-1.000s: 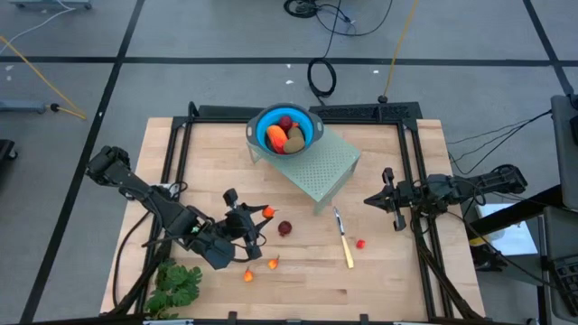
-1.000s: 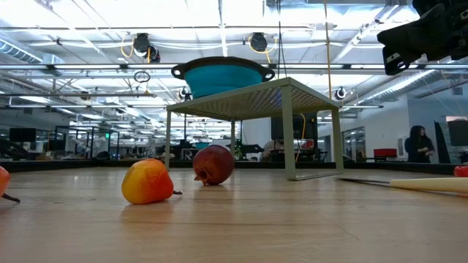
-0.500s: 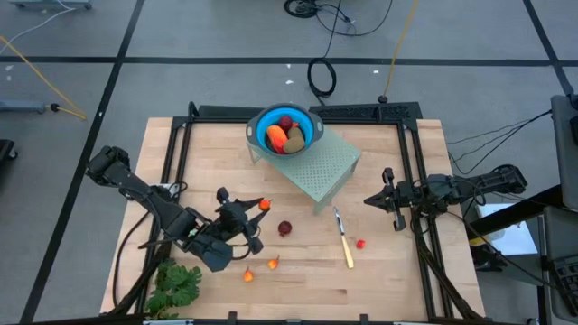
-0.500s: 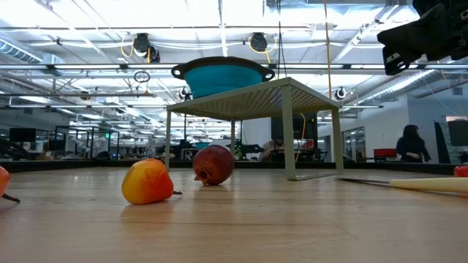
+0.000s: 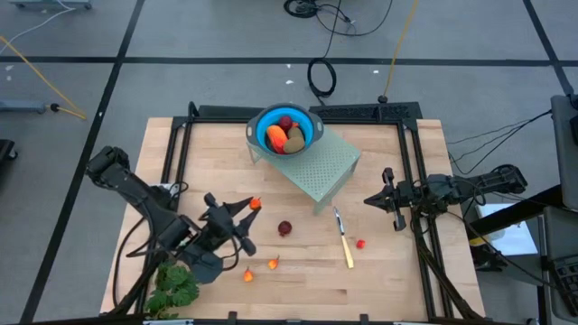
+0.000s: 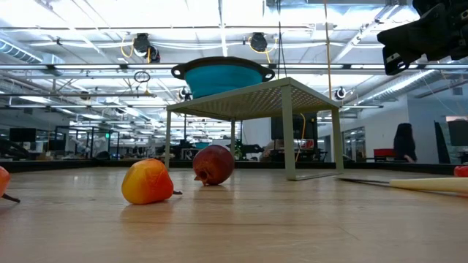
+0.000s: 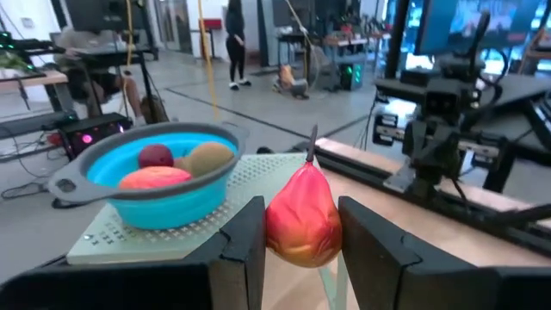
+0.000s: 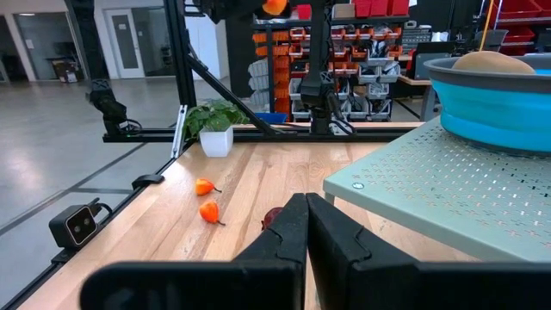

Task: Pick & Place Fruit
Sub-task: Put the pear into the blue strainer bowl on the shelf

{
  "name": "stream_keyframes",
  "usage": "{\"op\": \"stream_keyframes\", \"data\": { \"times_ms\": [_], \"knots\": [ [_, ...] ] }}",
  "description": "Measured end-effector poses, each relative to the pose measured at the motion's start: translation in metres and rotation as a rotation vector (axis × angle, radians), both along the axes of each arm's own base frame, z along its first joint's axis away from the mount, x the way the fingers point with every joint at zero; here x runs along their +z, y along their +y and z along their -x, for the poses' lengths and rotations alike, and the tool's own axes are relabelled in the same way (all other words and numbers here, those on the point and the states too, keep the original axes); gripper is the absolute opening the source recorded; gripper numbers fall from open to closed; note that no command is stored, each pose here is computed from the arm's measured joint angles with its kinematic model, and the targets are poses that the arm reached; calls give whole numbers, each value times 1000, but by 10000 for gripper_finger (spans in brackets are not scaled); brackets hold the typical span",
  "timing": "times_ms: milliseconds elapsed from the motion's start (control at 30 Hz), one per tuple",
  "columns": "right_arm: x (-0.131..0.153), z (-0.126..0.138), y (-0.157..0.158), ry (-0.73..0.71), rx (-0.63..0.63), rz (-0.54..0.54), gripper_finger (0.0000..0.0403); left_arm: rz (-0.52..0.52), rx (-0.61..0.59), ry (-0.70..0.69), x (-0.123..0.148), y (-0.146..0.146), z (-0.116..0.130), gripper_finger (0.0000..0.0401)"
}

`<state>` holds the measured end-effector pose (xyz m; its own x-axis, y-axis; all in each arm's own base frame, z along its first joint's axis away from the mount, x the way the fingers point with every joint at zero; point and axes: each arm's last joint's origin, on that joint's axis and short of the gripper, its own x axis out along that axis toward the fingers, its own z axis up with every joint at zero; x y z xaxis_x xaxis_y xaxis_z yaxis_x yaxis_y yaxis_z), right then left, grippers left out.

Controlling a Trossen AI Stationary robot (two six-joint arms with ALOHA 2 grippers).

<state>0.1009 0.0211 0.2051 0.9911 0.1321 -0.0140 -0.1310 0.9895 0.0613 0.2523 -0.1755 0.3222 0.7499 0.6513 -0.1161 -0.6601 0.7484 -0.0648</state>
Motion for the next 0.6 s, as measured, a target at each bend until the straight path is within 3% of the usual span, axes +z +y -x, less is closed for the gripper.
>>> {"op": "stream_keyframes", "data": {
  "times_ms": [600],
  "knots": [
    [0, 0, 0, 0, 0, 0, 0, -26, 31, -77, 1, -15, 16, 120]
  ]
}}
